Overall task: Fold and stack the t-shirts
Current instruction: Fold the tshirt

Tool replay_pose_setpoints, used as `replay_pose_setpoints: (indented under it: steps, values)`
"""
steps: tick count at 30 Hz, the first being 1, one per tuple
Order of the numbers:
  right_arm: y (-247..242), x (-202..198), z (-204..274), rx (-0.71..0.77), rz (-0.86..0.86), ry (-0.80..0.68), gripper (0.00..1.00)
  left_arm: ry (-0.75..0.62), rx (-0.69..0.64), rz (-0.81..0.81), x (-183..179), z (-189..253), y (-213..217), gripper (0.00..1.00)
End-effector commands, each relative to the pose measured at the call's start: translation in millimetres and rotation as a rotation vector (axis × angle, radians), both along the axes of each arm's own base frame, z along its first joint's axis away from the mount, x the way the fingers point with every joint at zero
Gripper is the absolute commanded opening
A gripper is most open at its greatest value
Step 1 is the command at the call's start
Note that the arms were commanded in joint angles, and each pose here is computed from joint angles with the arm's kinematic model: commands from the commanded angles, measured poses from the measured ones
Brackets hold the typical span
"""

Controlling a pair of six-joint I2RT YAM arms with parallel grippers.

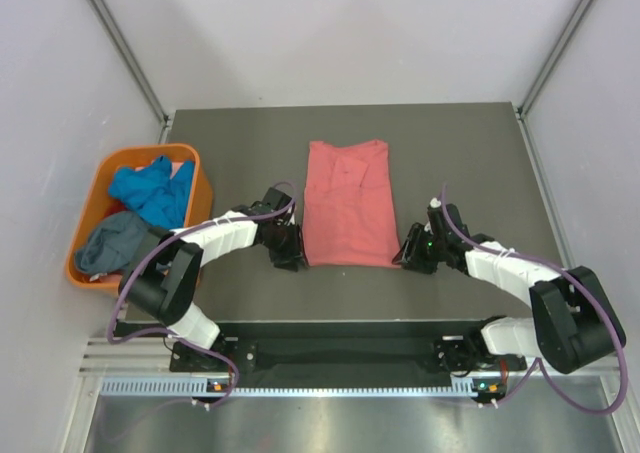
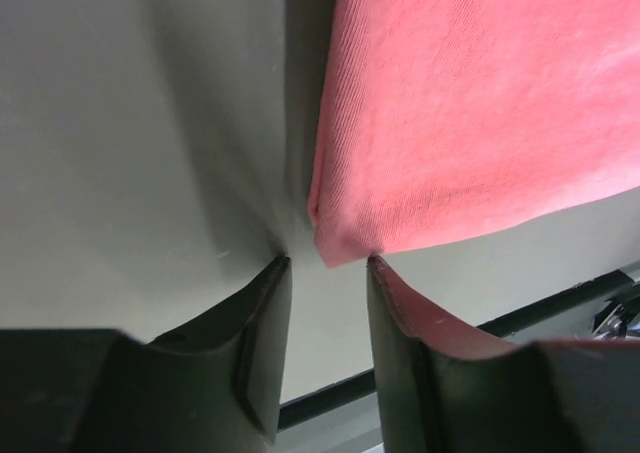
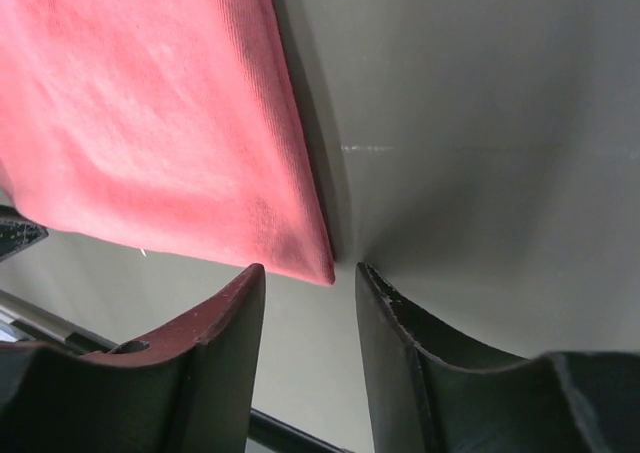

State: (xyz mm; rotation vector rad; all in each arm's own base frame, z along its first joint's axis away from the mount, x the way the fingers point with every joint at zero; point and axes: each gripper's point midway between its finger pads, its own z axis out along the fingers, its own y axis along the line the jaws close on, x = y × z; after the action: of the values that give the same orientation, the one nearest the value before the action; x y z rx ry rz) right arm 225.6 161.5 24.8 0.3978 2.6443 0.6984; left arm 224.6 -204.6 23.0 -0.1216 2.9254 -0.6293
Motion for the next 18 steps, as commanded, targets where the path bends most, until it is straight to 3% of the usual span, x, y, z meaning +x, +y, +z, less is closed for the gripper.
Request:
replay_pose_setpoints:
  steps: [1,7,10,12,14,18]
  values:
    - [-4,2,-3,-0.007,-0.029,-0.015,0.42,-0.044,-0.036,0.018,9,2,-7,0.40]
    - [-6,0,-7,-0.018,-0.026,-0.008,0.32,-0.068,-0.031,0.015,16,0,-8,0.33]
    - [-7,1,-6,-0.019,-0.019,-0.020,0.20,-0.085,-0.048,0.008,20,3,-12,0.21]
    - [-6,1,-4,-0.020,-0.011,-0.033,0.06,-0.090,-0.064,-0.003,20,6,-14,0.00]
    - [-6,4,1,-0.020,-0.002,-0.057,0.00,-0.099,-0.070,-0.003,20,10,-14,0.00]
    - [-12,4,12,-0.042,-0.001,-0.100,0.00,-0.116,-0.042,-0.002,16,21,-9,0.00]
